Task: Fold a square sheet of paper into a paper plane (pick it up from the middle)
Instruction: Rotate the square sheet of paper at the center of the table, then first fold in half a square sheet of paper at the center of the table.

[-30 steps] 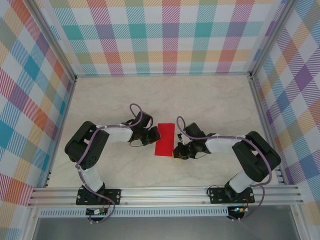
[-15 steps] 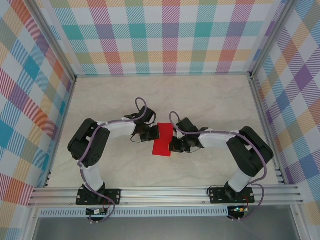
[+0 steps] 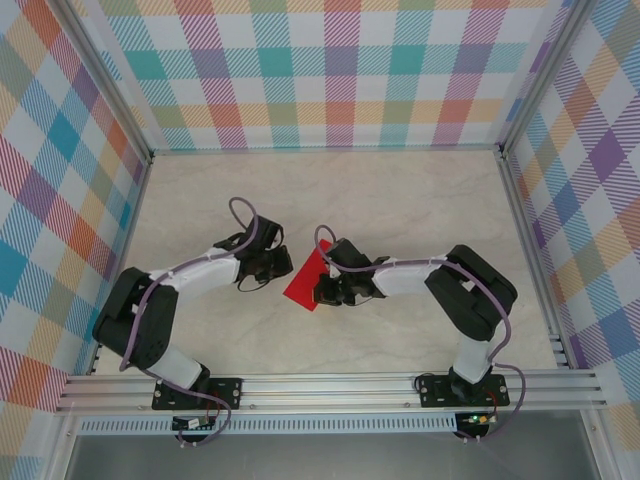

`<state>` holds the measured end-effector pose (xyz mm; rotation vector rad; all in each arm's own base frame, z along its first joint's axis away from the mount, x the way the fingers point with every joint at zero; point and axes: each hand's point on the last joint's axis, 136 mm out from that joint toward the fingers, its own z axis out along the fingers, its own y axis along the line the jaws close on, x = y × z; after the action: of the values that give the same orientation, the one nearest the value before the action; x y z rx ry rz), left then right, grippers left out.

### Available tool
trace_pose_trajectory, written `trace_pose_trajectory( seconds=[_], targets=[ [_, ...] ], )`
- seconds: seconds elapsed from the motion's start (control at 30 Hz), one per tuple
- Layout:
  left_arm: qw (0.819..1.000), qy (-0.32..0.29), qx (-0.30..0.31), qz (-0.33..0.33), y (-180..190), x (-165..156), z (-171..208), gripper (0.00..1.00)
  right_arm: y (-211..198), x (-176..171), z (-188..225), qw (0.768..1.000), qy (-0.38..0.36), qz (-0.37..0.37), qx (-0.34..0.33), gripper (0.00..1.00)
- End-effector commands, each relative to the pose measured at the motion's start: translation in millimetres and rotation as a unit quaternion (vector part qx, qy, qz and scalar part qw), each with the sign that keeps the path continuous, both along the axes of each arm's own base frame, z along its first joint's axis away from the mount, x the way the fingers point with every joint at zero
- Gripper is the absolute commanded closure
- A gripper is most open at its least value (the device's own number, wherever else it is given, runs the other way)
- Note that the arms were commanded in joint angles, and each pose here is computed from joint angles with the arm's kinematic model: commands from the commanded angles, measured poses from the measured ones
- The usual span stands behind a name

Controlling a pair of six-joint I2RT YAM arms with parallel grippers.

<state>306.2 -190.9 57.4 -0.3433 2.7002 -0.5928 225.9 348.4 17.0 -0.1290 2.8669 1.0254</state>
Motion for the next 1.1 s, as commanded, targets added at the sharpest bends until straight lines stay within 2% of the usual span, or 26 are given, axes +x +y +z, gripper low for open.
trace_pose_trajectory(
  seconds=[0.0, 0.13, 0.3, 0.4, 0.63, 1.07],
  targets=[
    [0.999, -0.011, -0.04, 0.017, -2, -7, 6, 0.9, 10, 7, 0, 1.0, 0.001, -0.022, 0.009, 1.0],
    [0.996, -0.014, -0.09, -0.007, -17, -25, 13, 0.92, 6, 17, 29, 0.999, -0.031, -0.018, 0.035, 1.0],
    [0.992, -0.013, -0.123, -0.03, -40, -38, 18, 0.95, -13, 26, 30, 0.999, -0.032, -0.02, 0.037, 1.0],
    [0.991, -0.002, -0.129, -0.044, -53, -41, 13, 0.98, -16, 35, 27, 0.998, -0.023, -0.024, 0.058, 1.0],
    [0.989, 0.032, -0.13, -0.065, -80, -43, -8, 1.0, -17, 47, 12, 0.999, -0.013, -0.027, 0.044, 1.0],
    [0.987, 0.062, -0.127, -0.075, -91, -48, -27, 1.0, -24, 40, -2, 1.0, 0.009, -0.017, 0.023, 1.0]
  ],
)
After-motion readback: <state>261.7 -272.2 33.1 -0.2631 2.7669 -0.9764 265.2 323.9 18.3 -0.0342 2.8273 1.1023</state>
